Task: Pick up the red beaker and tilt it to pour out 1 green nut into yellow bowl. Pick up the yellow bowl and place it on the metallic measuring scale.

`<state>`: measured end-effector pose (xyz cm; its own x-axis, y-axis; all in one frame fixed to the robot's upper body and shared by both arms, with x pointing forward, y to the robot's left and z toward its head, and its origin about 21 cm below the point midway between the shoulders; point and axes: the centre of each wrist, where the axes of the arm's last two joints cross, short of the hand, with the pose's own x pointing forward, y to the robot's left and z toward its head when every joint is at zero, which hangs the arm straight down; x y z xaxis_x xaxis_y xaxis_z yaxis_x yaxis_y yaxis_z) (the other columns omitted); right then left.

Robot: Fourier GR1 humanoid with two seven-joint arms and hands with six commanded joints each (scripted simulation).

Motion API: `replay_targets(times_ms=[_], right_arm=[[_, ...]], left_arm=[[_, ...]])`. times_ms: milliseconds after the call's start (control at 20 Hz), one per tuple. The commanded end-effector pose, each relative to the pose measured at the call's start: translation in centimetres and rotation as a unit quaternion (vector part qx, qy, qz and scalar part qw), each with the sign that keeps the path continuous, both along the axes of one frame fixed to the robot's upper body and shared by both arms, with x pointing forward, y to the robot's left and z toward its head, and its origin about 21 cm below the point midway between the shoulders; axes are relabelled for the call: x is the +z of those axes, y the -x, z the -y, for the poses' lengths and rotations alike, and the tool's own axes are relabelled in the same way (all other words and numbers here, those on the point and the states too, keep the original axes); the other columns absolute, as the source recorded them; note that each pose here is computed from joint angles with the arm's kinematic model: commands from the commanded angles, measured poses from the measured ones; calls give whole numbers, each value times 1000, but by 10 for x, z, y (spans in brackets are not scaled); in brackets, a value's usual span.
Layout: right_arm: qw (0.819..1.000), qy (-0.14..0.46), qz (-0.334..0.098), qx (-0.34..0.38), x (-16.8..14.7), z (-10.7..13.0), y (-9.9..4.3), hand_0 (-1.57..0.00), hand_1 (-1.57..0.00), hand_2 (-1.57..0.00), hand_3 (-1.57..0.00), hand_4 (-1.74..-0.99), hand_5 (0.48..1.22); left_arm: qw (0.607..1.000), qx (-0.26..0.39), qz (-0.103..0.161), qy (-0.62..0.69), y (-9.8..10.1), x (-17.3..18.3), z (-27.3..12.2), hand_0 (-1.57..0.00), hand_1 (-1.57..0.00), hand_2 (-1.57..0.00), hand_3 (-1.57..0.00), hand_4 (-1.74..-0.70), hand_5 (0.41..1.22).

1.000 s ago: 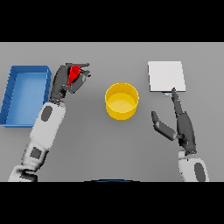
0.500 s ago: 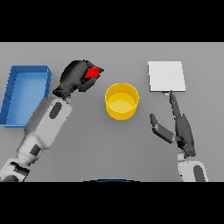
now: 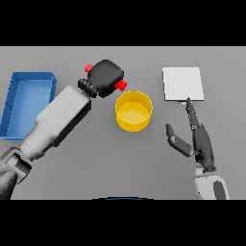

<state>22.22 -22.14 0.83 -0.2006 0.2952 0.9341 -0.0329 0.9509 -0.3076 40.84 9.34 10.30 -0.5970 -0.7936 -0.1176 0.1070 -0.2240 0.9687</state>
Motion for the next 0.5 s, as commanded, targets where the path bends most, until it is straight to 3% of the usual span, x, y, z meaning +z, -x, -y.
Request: replay_targets(times_ms=[0, 100, 450], right_arm=[[1000, -2, 2, 4, 1, -1, 1, 1, 1, 1, 1, -1063, 681], [1000, -8, -9, 1, -1, 1, 1, 1, 1, 1, 1, -1057, 674], [1000, 1, -11, 8, -4, -2, 2, 1, 1, 1, 1, -1063, 694]], left_arm=[[999, -12, 3, -32, 0, 4, 8, -1570, -1570, -1570, -1570, -1582, 1212], [996, -19, 4, -84, -3, 6, 16, -1571, -1571, -1571, -1570, -1637, 1215], [965, -59, 57, -249, -9, 12, 38, -1571, -1571, -1571, -1571, -1718, 1220]])
